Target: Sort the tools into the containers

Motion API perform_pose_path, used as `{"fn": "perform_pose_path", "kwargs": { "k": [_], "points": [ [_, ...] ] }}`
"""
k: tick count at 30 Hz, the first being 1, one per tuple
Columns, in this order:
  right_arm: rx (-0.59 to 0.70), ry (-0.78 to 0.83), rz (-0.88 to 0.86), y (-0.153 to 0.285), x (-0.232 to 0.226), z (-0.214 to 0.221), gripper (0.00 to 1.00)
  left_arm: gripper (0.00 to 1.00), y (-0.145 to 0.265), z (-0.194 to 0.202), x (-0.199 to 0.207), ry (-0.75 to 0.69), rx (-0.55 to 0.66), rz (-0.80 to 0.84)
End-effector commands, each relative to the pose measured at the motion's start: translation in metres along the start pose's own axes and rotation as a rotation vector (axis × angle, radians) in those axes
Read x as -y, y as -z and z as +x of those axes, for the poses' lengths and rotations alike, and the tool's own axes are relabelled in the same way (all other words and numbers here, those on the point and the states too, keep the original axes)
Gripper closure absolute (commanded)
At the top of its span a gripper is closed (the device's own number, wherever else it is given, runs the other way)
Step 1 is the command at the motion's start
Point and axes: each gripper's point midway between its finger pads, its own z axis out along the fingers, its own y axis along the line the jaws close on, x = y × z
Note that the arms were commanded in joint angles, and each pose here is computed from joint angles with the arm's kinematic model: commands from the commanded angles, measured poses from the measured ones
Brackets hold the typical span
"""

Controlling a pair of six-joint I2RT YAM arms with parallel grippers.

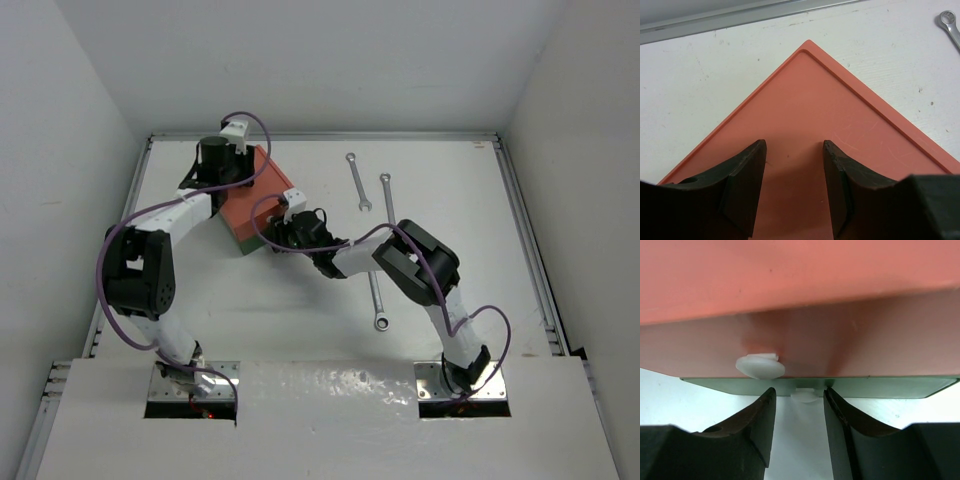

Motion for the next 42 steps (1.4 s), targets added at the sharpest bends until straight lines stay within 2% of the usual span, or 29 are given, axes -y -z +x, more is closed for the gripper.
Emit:
{"fn": "perform_pose_path", "kwargs": {
  "k": [1, 8, 15, 20, 24, 31, 38, 42],
  "points": [
    [0.126, -0.036, -0.012, -0.008, -0.013, -0.032, 0.58, 0.54, 0.007, 0.112, 0.014, 0.019, -0.368, 0.053],
    [0.12, -0.019, 0.021, -0.01, -0.004, -0.026, 0.63, 0.53, 0.005, 0.109, 0.016, 0.026, -0.363, 0.062],
    [0.142, 0.0, 0.005, -0.014, -0.01, -0.036, 0.79, 0.53, 0.004, 0.108, 0.015, 0.023, -0.361, 0.059],
    [0.127, 0.002, -0.005, -0.017, -0.01, -0.031, 0.83, 0.53, 0.005, 0.105, 0.014, 0.019, -0.355, 0.053],
    [0.115, 0.015, -0.019, -0.016, -0.012, -0.028, 1.0, 0.53, 0.004, 0.104, 0.014, 0.02, -0.354, 0.053],
    [0.055, 0.09, -0.066, 0.005, -0.015, -0.013, 1.0, 0.53, -0.001, 0.105, 0.011, 0.022, -0.359, 0.037],
    [-0.028, 0.178, -0.064, 0.038, -0.001, 0.02, 1.0, 0.53, -0.006, 0.1, 0.009, 0.014, -0.356, 0.032],
    [-0.033, 0.235, -0.082, 0.058, -0.001, 0.02, 1.0, 0.53, -0.007, 0.1, 0.008, 0.009, -0.359, 0.025]
  ]
}}
